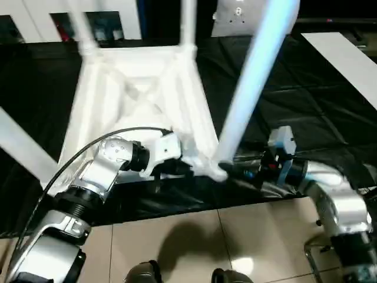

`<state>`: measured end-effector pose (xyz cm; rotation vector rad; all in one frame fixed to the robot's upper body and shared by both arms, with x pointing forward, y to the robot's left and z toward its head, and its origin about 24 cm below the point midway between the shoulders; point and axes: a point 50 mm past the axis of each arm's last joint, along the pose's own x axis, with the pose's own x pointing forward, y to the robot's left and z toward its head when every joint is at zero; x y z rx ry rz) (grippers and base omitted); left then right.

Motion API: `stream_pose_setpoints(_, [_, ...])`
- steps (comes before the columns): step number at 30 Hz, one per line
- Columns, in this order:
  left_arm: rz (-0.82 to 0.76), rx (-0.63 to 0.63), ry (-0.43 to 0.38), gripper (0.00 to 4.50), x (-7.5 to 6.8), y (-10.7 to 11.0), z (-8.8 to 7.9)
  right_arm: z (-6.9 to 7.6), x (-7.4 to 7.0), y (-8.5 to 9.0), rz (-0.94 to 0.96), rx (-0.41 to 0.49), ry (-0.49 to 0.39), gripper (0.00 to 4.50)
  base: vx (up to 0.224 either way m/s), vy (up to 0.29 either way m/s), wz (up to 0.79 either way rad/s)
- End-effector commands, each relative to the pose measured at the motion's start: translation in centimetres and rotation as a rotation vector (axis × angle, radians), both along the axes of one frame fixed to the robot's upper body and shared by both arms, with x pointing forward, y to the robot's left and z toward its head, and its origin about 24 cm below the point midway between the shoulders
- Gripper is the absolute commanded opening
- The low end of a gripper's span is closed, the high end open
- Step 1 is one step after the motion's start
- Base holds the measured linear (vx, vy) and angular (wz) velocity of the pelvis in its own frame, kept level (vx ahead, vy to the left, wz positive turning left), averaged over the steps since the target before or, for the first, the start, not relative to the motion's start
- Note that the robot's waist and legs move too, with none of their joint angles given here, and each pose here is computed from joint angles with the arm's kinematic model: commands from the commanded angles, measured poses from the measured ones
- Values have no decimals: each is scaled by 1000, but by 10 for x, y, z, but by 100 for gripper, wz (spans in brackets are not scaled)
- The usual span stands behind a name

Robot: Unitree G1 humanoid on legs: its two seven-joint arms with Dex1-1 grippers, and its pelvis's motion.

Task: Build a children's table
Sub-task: Rotate leg to tighten

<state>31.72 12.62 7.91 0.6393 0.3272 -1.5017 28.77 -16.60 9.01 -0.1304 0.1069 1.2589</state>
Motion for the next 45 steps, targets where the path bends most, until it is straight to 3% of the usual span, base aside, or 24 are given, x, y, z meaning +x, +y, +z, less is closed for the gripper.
stream_pose_setpoints(1, [-96, 91, 63, 0, -10, -6, -16, -2, -1, 0, 32, -9, 13, 364, 0, 0, 0])
stream_pose_setpoints(6, [-163, 128, 62, 0, -8, -4, -10, -6, 3, 4, 166, -79, 54, 305, 0, 0, 0])
stream_pose_setpoints(18, [-176, 131, 70, 0, -9, -2, -10, -10, 4, 10, 236, -79, 83, 203, 0, 0, 0])
stream_pose_setpoints(26, [-178, 134, 83, 0, -10, 1, -12, -15, -2, 12, 283, -69, 126, 191, 0, 0, 0])
stream_pose_setpoints(33, [-107, 77, 104, 0, -9, -3, -12, -19, -11, 24, 239, 22, 187, 190, 0, 0, 0])
stream_pose_setpoints(36, [64, -18, 107, 0, 0, -18, -9, -31, -14, 52, 44, 58, 197, 190, 0, 0, 0])
stream_pose_setpoints(38, [90, -28, 108, 0, 1, -21, -9, -33, -14, 56, 10, 56, 191, 190, -28, -3, -4])
stream_pose_setpoints(43, [247, -114, 69, 0, 14, -42, -3, -38, -2, 94, -299, 134, 277, 190, -66, 9, -10])
stream_pose_setpoints(45, [343, -136, 12, 0, 25, -47, 2, -40, 10, 111, -511, 141, 299, 190, -65, 32, -17])
